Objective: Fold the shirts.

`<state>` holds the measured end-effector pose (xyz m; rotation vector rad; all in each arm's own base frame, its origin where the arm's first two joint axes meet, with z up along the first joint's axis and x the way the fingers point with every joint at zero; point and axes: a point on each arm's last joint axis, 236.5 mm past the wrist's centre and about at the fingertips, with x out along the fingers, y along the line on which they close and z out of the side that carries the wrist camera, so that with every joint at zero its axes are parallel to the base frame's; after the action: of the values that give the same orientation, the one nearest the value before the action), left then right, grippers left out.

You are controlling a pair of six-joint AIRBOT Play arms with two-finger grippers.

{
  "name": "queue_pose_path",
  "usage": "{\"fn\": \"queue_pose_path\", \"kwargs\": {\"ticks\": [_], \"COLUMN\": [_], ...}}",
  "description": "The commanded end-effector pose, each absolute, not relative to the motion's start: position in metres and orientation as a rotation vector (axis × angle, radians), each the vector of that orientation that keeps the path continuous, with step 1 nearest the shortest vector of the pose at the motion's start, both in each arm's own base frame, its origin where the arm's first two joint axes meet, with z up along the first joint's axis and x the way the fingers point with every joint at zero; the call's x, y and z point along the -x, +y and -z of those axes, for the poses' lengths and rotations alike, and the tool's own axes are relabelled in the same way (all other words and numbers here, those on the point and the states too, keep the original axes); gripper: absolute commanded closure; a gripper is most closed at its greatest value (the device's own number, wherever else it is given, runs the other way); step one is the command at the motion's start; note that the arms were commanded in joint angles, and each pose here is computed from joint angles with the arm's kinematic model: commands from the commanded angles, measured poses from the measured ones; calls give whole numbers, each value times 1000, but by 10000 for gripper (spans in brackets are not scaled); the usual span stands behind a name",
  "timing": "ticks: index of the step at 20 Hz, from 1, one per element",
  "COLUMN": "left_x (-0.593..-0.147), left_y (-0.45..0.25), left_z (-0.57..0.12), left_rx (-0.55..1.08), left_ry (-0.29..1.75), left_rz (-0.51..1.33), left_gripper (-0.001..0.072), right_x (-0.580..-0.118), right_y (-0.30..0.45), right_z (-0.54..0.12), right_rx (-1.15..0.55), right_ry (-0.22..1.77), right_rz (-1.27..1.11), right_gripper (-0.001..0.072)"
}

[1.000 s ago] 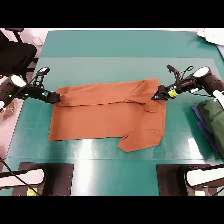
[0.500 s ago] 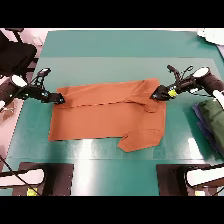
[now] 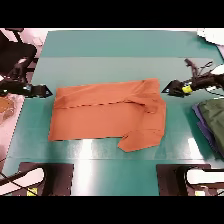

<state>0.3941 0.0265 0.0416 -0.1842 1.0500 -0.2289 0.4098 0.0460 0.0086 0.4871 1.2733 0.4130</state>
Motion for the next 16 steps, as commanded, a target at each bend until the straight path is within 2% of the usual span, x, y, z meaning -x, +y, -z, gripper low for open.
{"fn": "queue_pose_path", "kwargs": {"ticks": [1, 5, 8, 16], "left_x": [-384, -378, -366, -368], "left_y": [35, 25, 18, 19], "left_z": [-68, -68, -65, -67], "left_rx": [237, 261, 246, 244], "left_ry": [1003, 1025, 1069, 1057], "left_rz": [205, 240, 285, 281], "left_gripper": [39, 40, 39, 40], "right_x": [-398, -380, -361, -363], "right_y": [29, 59, 70, 102], "right_z": [-32, -13, 12, 31], "right_rx": [-469, -447, -349, -124], "right_ry": [1250, 1322, 1372, 1245], "right_rz": [-386, -441, -430, -570], "right_gripper": [186, 186, 186, 186]}}
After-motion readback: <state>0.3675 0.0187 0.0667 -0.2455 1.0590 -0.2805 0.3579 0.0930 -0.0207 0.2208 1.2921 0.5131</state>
